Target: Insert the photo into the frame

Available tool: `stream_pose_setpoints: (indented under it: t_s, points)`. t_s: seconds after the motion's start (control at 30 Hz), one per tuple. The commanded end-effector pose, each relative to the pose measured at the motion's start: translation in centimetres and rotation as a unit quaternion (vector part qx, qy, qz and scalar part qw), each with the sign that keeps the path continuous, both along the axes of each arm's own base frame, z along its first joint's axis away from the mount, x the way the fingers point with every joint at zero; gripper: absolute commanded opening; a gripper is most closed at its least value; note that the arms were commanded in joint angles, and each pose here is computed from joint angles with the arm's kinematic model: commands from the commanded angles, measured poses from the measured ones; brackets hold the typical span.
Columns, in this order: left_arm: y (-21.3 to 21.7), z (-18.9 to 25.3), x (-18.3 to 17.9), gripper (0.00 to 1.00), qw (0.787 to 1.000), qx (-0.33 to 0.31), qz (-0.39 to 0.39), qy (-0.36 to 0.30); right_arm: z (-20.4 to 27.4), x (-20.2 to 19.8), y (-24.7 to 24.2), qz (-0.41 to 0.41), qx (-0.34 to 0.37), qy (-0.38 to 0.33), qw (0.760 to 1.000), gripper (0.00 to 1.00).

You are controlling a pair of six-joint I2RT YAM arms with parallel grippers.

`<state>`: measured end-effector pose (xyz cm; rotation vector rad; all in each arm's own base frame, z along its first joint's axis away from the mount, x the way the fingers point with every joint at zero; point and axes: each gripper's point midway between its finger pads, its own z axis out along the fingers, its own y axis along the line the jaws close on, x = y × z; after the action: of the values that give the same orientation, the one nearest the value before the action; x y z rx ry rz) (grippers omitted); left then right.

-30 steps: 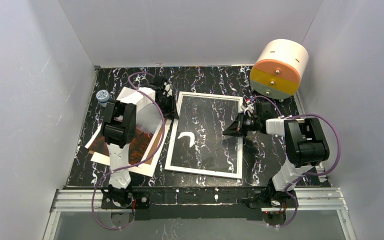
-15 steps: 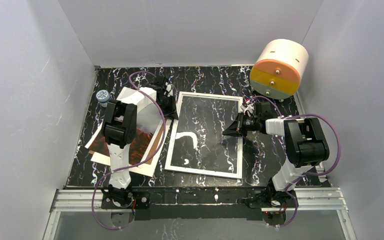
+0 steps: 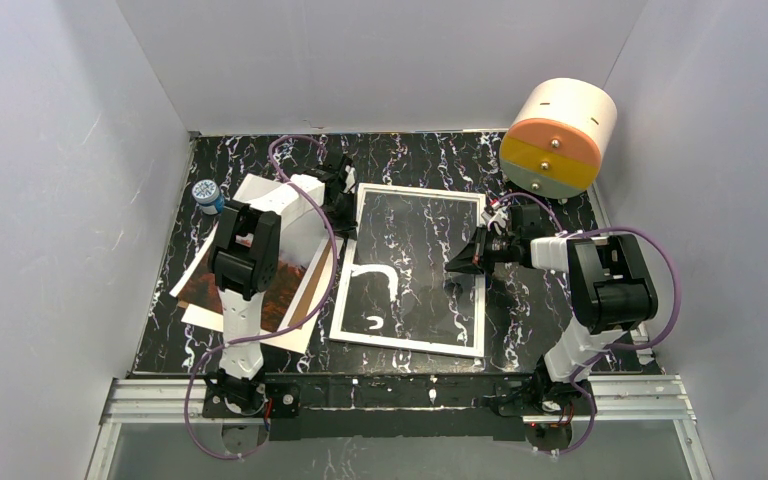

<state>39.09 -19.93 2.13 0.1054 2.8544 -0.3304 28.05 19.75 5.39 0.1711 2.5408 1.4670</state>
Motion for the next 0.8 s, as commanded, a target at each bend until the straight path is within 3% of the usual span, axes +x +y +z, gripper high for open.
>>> stream_pose_setpoints:
  t_s: [0.0,0.2,0.43,0.77]
  points:
    - [3.6,-2.9,-2.5,0.08,0.994,0.096,-0.004,0.045,0.5,0.1,0.5,0.011,0.0,-0.002,1.0,0.1]
    - [4.1,-3.5,-2.9,0.08,0.993,0.109,-0.005,0.055,2.0,1.0,0.1,-0.009,-0.017,-0.011,1.0,0.38]
    - [4.5,-3.9,-3.2,0.07,0.991,0.119,-0.006,0.063,3.8,2.3,-2.9,-0.079,-0.089,-0.001,0.993,0.66]
    - [4.3,-4.1,-3.4,0.07,0.991,0.112,-0.007,0.069,4.7,2.8,-8.7,-0.178,-0.201,0.002,0.963,0.68]
